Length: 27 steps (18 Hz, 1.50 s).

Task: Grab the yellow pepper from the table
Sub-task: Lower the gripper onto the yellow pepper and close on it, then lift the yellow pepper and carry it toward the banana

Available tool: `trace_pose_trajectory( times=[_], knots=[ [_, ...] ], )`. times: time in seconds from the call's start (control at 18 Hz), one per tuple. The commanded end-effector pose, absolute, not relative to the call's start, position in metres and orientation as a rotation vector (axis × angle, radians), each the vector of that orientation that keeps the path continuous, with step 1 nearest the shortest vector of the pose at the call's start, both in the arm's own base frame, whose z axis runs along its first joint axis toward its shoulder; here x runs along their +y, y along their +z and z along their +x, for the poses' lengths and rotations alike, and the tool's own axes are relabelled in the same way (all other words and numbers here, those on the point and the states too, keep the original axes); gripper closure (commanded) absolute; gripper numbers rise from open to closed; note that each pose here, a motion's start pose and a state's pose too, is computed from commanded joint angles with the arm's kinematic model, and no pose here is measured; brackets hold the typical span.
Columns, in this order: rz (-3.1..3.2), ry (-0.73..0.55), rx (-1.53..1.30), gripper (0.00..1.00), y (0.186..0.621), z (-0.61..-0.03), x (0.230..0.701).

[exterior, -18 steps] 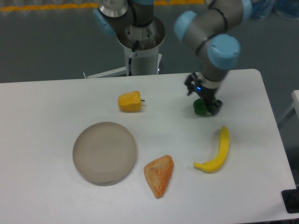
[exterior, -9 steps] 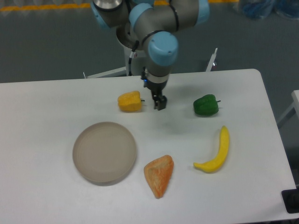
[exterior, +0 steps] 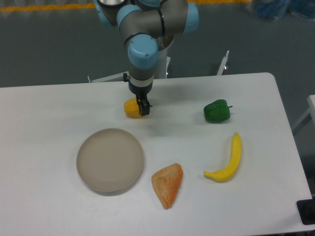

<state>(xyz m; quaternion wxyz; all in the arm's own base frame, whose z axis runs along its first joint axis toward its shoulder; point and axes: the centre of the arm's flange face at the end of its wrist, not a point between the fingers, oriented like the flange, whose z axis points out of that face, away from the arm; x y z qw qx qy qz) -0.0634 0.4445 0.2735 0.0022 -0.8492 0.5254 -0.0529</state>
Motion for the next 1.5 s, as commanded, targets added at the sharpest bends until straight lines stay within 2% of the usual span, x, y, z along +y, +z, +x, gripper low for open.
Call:
trace_pose_trajectory(
  times=[0.39, 0.44, 0.5, 0.67, 0.78, 0.89, 1.06, 1.5],
  knots=[
    [-2.675, -0.193, 1.660, 0.00, 0.254, -0.064, 0.450],
    [-2.680, -0.205, 1.662, 0.05, 0.251, -0.064, 0.451],
    [-2.689, -0.212, 1.662, 0.20, 0.247, -0.065, 0.451],
    [-2.685, -0.209, 1.669, 0.44, 0.247, -0.067, 0.454],
    [-2.687, -0.183, 1.663, 0.61, 0.253, -0.070, 0.458],
    [-2.706, -0.124, 1.676, 0.73, 0.261, -0.076, 0.462],
    [-2.742, -0.047, 1.637, 0.75, 0.284, -0.100, 0.471],
    [-2.866, 0.135, 1.282, 0.75, 0.369, -0.244, 0.468]
  ],
)
